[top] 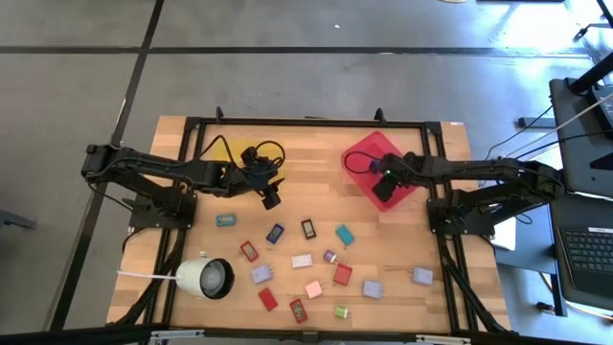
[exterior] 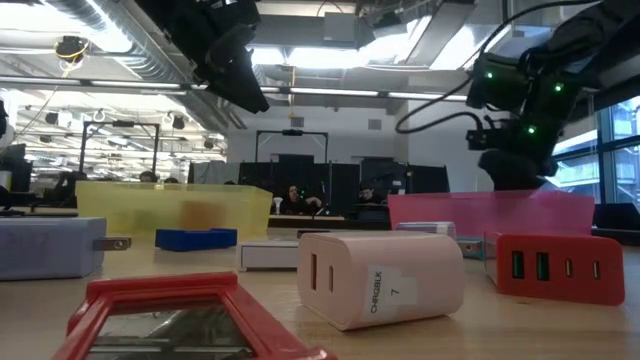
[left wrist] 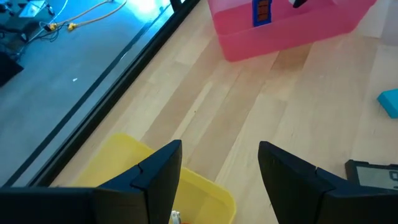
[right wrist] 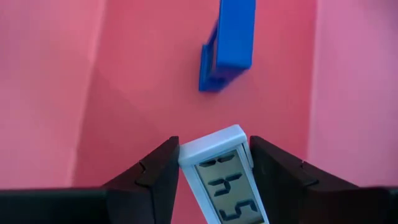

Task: Pick & Place Office items
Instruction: Put the right white digital clock into the pink bin, then put the right light purple charger adapter into the yellow bin

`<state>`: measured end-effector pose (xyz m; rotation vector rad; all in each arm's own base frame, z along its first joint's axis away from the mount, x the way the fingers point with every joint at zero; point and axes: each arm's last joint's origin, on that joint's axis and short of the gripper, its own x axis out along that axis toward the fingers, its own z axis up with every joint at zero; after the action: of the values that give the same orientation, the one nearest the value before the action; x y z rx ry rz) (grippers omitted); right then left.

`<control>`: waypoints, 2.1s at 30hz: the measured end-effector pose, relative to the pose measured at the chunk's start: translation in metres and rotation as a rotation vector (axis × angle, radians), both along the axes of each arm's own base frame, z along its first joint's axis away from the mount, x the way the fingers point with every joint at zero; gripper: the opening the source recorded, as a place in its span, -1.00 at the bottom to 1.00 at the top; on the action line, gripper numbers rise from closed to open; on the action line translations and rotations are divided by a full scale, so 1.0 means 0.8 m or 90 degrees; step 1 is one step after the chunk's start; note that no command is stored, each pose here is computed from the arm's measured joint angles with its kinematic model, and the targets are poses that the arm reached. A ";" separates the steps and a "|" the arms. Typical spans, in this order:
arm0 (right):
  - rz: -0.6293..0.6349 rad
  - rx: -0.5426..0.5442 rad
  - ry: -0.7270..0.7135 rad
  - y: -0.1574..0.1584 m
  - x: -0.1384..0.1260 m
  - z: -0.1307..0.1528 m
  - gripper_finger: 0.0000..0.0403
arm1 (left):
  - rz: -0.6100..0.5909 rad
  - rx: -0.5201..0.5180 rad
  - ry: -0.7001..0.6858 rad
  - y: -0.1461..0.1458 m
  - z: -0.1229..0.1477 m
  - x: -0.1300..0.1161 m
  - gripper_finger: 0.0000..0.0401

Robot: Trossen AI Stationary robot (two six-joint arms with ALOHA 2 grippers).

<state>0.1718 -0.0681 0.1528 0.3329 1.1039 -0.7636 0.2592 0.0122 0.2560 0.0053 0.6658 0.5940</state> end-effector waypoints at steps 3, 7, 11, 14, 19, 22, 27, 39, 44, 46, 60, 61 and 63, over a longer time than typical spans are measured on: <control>-0.008 0.008 0.005 0.002 -0.005 -0.007 -0.10 | 0.000 0.000 0.000 0.000 0.000 0.000 0.05; -0.002 0.039 0.002 0.005 -0.008 -0.014 -0.10 | 0.000 0.000 0.000 0.000 0.000 0.000 0.05; -0.001 0.036 -0.006 0.004 -0.007 -0.014 -0.10 | 0.000 0.000 0.000 0.000 0.000 0.000 0.05; 0.000 0.032 -0.015 0.004 -0.005 -0.013 -0.10 | 0.000 0.000 0.000 0.000 0.000 0.000 0.05; 0.001 0.028 -0.026 0.003 -0.003 -0.012 -0.10 | 0.000 0.000 0.000 0.000 0.000 0.000 0.05; 0.001 0.027 -0.029 0.003 -0.003 -0.012 -0.06 | 0.000 0.000 0.000 0.000 0.000 0.000 0.05; 0.000 0.026 -0.028 0.003 -0.003 -0.012 0.10 | 0.000 0.000 0.000 0.000 0.000 0.000 0.05; 0.007 0.024 -0.022 -0.001 0.009 0.018 0.37 | 0.000 0.000 -0.001 0.000 0.000 0.000 0.05; 0.027 0.030 0.012 -0.002 0.018 0.057 0.37 | 0.003 -0.002 -0.002 0.000 0.000 0.000 0.05; 0.036 0.036 0.023 0.002 0.019 0.070 0.37 | 0.008 -0.008 -0.007 0.000 0.000 0.000 0.05; 0.174 0.196 -0.010 0.092 0.033 0.082 0.29 | 0.011 -0.012 -0.010 0.000 0.000 0.000 0.05; 0.181 0.200 -0.010 0.100 0.033 0.082 0.28 | 0.009 -0.013 -0.011 0.000 0.000 0.000 0.05; 0.199 0.206 -0.011 0.114 0.032 0.082 0.27 | 0.002 -0.020 -0.010 -0.001 0.000 0.000 0.05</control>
<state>0.1973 0.0231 0.2184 0.4250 1.2288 -0.3044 0.2594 0.0118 0.2560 -0.0303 0.6593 0.5856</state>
